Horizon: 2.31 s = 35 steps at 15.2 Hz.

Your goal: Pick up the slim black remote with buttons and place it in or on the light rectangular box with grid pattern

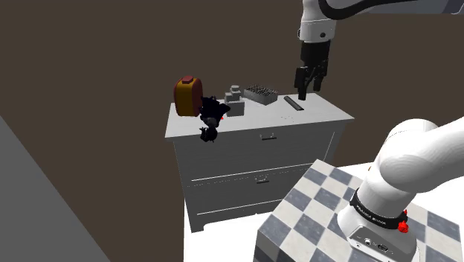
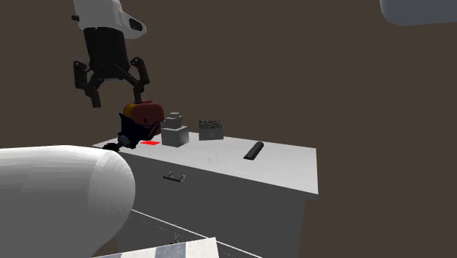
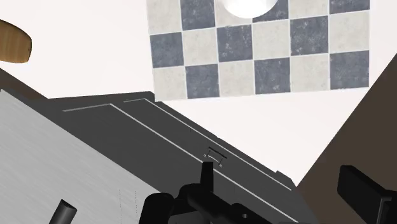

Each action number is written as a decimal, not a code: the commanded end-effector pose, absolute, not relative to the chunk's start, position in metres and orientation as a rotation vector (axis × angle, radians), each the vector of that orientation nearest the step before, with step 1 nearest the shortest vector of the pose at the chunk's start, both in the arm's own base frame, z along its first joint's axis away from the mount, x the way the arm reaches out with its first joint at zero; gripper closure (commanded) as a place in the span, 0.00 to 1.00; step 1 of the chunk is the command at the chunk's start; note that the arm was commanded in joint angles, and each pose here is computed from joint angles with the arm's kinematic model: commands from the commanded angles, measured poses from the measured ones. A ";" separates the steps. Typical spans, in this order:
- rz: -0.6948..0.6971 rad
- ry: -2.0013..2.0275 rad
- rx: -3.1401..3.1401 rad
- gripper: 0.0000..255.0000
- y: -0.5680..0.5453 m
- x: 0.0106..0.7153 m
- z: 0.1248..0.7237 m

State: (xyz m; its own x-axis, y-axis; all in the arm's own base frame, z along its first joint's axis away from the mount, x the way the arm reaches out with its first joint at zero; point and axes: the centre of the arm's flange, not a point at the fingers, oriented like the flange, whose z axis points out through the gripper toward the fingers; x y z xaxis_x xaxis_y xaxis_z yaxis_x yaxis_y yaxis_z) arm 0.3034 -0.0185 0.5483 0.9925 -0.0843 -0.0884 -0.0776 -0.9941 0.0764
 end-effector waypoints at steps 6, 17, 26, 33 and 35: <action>-0.164 -0.227 3.077 0.00 -0.070 0.348 0.529; -0.216 -0.456 3.096 0.00 -0.190 0.431 0.480; -0.258 -0.646 3.098 0.00 -0.295 0.485 0.435; -0.292 -0.796 3.091 0.00 -0.380 0.518 0.397; -0.301 -0.839 3.087 0.00 -0.405 0.525 0.386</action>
State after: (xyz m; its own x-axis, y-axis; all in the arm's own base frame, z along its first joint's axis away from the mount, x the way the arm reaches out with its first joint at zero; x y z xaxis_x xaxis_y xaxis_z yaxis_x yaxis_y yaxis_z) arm 0.5238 -0.3946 0.3932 0.8532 -0.4839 -0.1947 -0.4963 -0.8680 -0.0175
